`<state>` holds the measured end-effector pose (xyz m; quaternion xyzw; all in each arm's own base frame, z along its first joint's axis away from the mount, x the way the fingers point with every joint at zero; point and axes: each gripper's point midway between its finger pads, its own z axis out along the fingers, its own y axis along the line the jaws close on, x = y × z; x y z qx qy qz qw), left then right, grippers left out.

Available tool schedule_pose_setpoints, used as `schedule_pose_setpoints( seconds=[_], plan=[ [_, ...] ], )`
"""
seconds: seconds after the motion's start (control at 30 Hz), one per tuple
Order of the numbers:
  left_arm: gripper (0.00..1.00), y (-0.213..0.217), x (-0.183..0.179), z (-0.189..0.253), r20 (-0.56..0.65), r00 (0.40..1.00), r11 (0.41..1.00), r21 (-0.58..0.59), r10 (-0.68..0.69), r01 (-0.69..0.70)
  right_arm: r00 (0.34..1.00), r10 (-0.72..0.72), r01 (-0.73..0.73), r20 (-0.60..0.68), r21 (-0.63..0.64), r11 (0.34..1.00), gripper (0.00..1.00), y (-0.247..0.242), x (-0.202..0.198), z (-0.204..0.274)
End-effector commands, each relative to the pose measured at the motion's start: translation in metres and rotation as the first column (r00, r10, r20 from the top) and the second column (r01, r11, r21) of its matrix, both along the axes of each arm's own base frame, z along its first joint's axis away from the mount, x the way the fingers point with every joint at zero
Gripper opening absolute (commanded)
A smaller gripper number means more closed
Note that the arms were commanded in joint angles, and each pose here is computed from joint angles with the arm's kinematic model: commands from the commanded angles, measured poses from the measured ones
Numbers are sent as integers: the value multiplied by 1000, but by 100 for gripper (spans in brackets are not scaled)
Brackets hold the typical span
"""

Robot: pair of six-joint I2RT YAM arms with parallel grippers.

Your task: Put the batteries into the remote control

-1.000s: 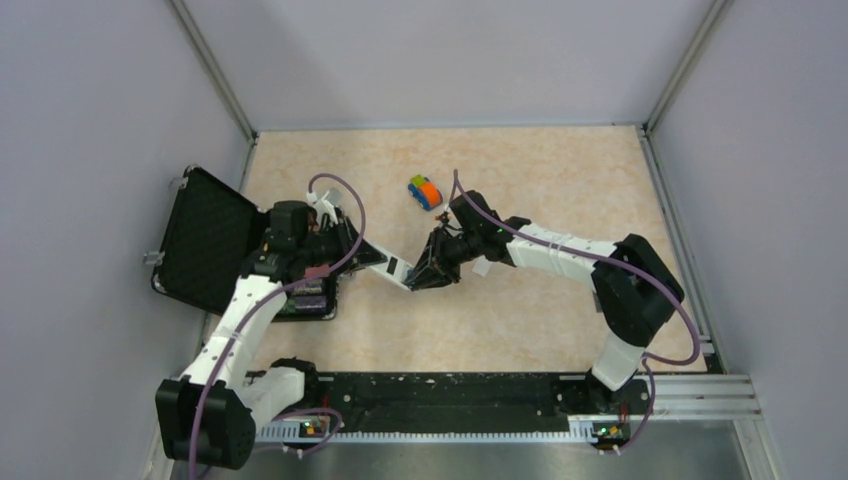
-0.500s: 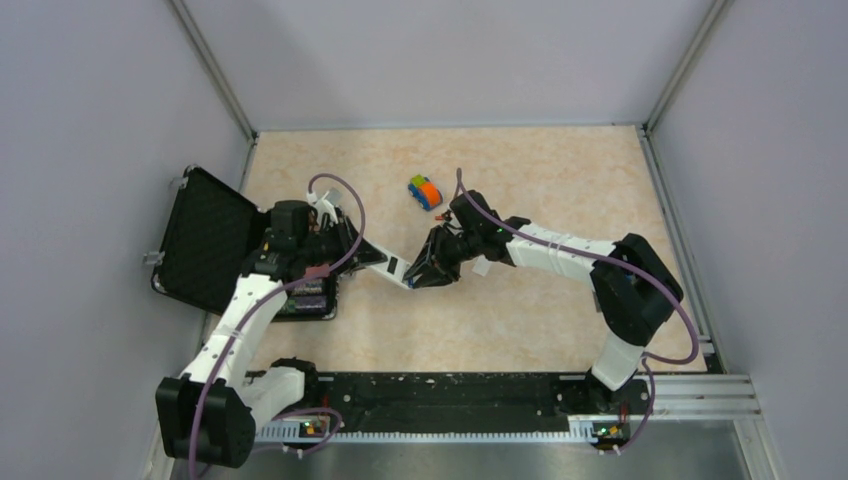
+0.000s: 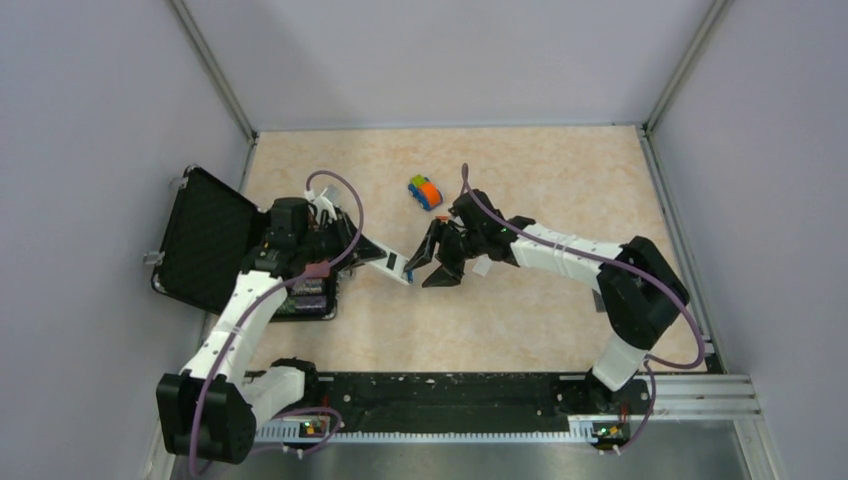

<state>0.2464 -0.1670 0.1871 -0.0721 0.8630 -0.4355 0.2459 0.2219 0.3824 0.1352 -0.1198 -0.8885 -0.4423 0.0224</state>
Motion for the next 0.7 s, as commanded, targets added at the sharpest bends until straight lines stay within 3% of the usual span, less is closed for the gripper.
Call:
schedule_pose_setpoints(
  seconds=[0.0, 0.13, 0.33, 0.53, 0.67],
  plan=[
    [0, -4, 8, 13, 27, 1000, 1000, -21, -5, 5, 989, 14, -28, 149, 94, 995, 65, -4, 5, 49],
    [0, -5, 8, 14, 26, 1000, 1000, -27, -8, 9, 979, 31, -47, 200, 76, 996, 74, -16, 2, 52],
    [0, -6, 9, 16, 35, 999, 999, -35, -15, 16, 967, 41, -37, 250, -19, 999, 74, -27, 10, 48],
    [0, -5, 12, 15, 30, 999, 999, -43, 17, -16, 964, -7, 45, 266, -138, 989, 65, -35, 28, 31],
    [0, -4, 14, 16, 24, 999, 998, -49, 39, -38, 949, -21, 71, 315, -147, 987, 62, -26, 38, 41]
  ],
)
